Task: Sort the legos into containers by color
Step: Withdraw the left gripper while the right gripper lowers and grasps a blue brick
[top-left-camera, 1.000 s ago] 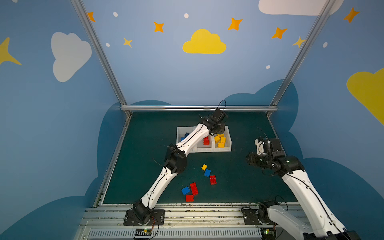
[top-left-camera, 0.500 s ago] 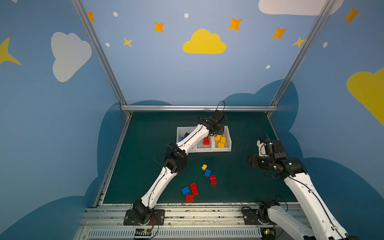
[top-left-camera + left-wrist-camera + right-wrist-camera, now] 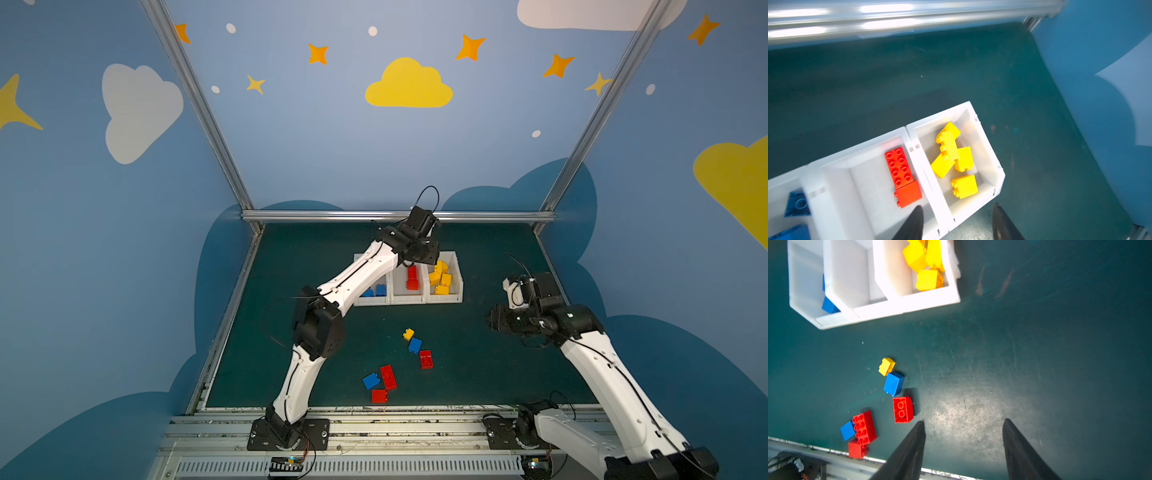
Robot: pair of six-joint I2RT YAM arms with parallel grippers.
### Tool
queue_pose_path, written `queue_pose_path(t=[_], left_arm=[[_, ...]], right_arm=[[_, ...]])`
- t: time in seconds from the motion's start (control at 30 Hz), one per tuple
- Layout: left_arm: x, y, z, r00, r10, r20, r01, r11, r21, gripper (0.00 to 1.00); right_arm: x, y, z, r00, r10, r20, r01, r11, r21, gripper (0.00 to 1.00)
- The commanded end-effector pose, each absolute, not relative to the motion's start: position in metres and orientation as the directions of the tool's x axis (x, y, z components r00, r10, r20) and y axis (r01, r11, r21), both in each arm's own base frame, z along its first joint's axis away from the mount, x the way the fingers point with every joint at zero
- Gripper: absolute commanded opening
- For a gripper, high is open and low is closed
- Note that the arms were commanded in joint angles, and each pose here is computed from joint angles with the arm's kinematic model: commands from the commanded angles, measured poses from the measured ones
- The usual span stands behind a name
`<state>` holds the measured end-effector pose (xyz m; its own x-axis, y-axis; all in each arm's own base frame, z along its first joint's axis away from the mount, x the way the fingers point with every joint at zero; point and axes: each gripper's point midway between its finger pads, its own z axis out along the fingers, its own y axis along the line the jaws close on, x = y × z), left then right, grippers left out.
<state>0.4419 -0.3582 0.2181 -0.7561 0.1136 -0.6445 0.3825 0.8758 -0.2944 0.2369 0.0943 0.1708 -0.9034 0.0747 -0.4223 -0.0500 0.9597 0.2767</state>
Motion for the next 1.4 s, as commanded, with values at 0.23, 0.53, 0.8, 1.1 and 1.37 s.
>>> queue_pose_path(t=[0.23,0.53,0.8,1.1,1.37], left_arm=[[0.376,-0.245,0.238,-0.677,-0.085,-0.731,0.236,0.915,-0.326,0.55],[0.307,-0.172,0.228,-0.659,-0.164,-0.734,0.111,0.944,-0.310,0.58],[0.282,-0.138,0.200,-0.639,-0.263,-0.723,0.003,0.939,-0.345,0.59],[0.286,-0.134,0.187,-0.661,-0.230,-0.714,-0.003,0.953,-0.304,0.61],[0.288,-0.135,0.177,-0.669,-0.260,-0.697,-0.023,0.944,-0.330,0.62]], right_arm=[[0.264,0.170,0.153,-0.922,-0.083,-0.379,-0.205,0.934,0.293,0.60],[0.259,0.210,0.111,-0.955,-0.236,-0.182,-0.268,0.947,0.178,0.63],[0.248,0.248,0.080,-0.926,-0.366,-0.092,-0.374,0.922,0.098,0.66],[0.248,0.274,0.051,-0.941,-0.334,-0.042,-0.337,0.937,0.090,0.69],[0.238,0.293,0.039,-0.943,-0.332,-0.012,-0.329,0.928,0.174,0.68]])
